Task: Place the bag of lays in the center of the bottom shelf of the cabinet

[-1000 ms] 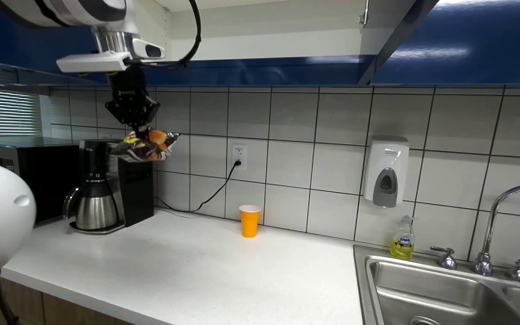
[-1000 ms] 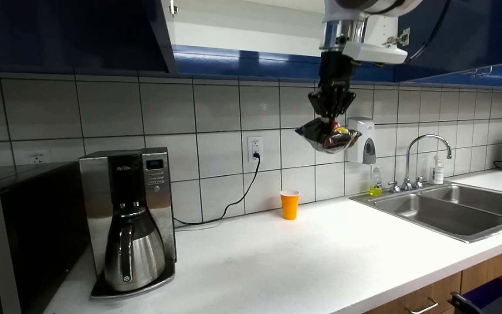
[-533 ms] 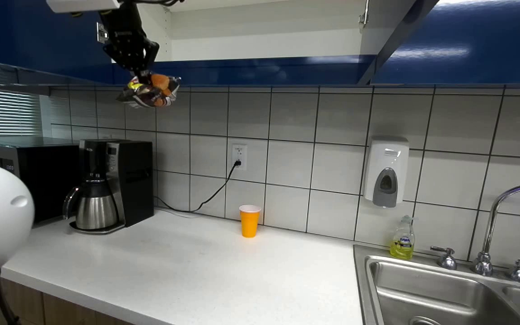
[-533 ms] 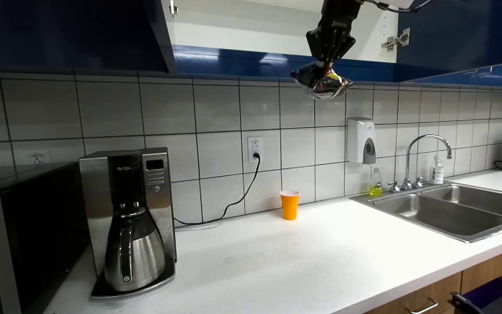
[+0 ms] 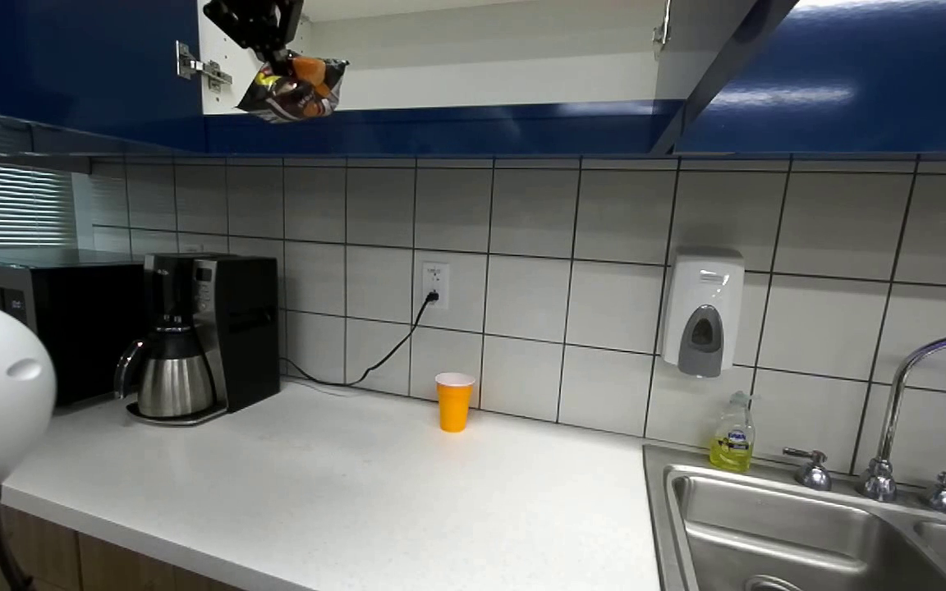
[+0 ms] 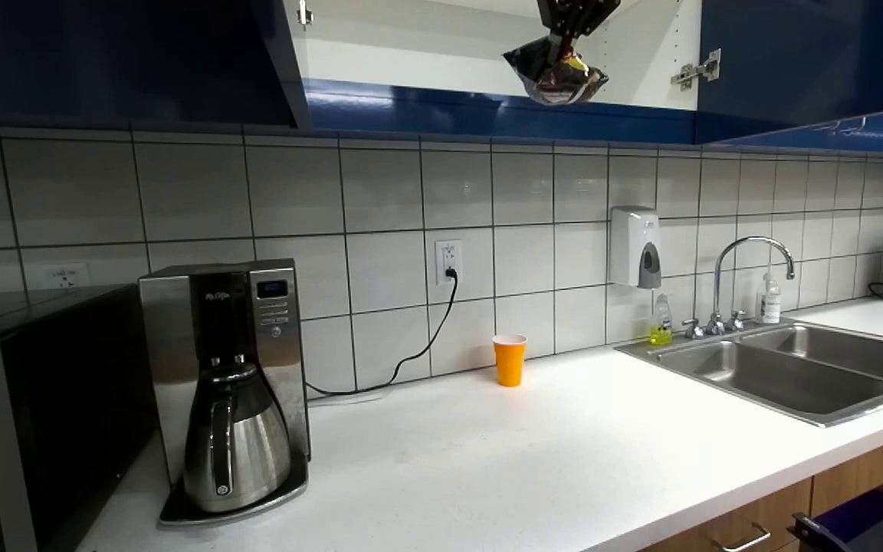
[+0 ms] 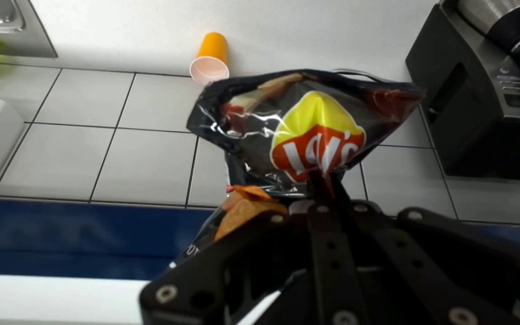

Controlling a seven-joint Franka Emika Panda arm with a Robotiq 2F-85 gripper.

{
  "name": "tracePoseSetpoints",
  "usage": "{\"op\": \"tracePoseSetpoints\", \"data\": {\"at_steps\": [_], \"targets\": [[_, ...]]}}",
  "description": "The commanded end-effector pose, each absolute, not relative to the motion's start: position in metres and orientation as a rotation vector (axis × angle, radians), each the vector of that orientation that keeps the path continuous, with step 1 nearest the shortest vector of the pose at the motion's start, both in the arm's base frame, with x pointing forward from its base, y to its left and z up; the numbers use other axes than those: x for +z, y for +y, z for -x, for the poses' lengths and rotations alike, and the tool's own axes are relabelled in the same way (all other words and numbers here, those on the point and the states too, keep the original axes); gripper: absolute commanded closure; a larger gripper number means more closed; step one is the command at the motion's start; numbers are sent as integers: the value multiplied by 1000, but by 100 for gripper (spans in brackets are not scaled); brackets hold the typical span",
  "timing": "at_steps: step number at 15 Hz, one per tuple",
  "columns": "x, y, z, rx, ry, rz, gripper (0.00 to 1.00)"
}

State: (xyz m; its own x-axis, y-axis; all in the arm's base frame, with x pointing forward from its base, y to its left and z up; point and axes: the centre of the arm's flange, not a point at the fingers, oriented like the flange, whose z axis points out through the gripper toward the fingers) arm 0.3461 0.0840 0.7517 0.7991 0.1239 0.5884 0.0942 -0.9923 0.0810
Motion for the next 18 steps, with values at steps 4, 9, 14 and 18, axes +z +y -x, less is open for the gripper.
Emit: {"op": "tracePoseSetpoints", "data": {"at_steps": [4,9,14,18], "targets": [[806,82,-384,1057,146,-2873,100],[825,85,-407,1160,134,-2845,100],[826,82,-440,1233,56,-2834,100],[817,73,-470,1268,-70,-2820,100]]}}
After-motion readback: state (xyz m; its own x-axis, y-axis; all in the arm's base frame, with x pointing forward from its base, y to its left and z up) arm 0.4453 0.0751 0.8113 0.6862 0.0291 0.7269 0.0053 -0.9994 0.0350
